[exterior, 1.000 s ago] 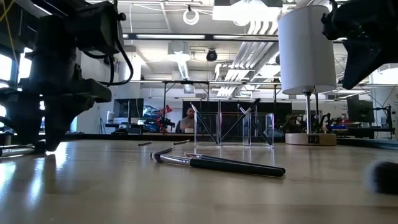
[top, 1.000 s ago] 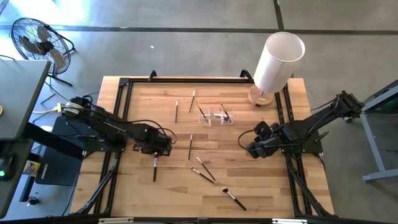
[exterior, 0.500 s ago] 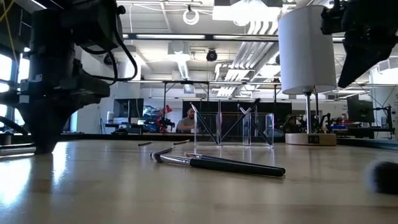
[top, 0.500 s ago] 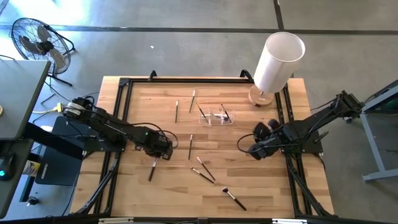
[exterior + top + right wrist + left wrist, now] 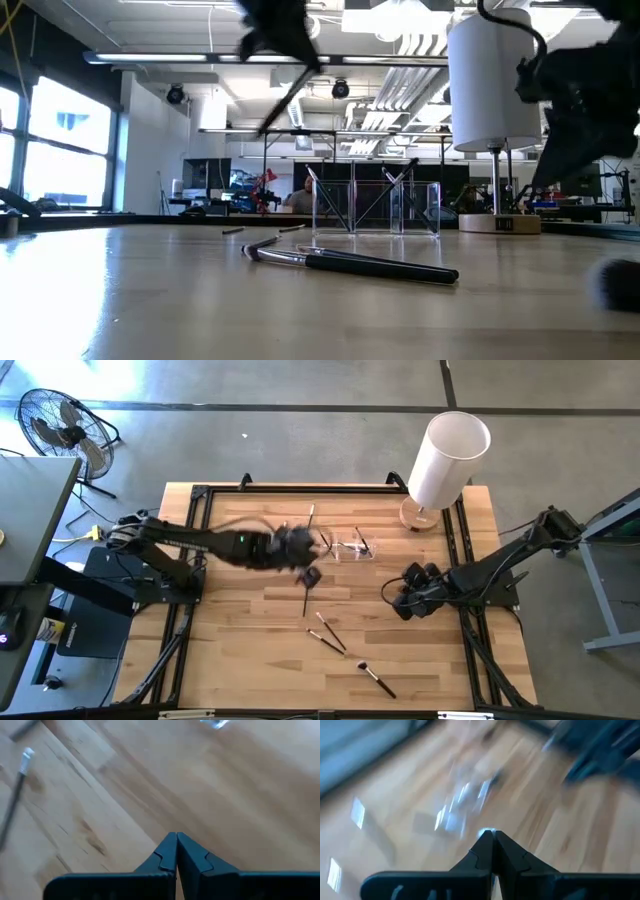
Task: Put items in baskets/containers
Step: Put the eyeshadow brush into the middle section of the transparent organizer, then put the eyeshadow brush into the right section of the transparent organizer
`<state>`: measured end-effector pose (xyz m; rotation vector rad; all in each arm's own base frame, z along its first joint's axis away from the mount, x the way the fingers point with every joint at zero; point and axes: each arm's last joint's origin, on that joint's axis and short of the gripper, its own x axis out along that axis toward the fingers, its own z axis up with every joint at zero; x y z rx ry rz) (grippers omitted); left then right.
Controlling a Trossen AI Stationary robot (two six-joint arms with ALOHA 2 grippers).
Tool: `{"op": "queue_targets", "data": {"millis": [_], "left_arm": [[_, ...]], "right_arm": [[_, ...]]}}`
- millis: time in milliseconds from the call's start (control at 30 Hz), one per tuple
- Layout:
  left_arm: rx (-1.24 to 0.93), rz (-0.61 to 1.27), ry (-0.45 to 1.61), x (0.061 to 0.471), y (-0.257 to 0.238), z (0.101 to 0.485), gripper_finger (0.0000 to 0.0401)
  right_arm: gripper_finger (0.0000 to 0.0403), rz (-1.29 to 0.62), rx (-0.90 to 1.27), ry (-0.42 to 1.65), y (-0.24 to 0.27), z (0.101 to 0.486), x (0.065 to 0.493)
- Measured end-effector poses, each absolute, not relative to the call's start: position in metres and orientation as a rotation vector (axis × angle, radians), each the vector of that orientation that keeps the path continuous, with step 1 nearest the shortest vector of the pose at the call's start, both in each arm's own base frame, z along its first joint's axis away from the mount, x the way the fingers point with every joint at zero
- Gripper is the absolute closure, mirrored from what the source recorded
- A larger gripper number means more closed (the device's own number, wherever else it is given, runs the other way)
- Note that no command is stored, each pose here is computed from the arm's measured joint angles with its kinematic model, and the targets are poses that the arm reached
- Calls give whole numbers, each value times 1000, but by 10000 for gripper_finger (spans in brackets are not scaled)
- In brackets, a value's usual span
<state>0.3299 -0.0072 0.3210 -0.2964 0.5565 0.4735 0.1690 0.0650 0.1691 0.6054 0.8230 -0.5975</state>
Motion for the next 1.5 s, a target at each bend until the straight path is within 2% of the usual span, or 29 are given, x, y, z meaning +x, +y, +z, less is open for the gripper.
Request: {"op": "queue_targets", "data": {"millis": [133,300,467,700,1000,1300,1500], "left_arm": [[-186,361,360,342,36,352,400],[-78,236,271,341,87,359,400],[-77,66,251,361,121,331,401],[-34,-77,212,392,135,292,401],[-56,-109,315,409,140,248,390],[-10,101,388,413,142,235,349],[-13,102,399,413,140,237,312]], "right_arm": [[398,-533,782,629,65,146,171],[401,-527,863,443,62,139,171],[402,-567,858,380,60,145,175],[402,-614,871,317,54,154,182],[402,-640,887,280,50,160,187],[403,-639,893,279,49,160,188],[403,-626,889,304,50,159,187]]}}
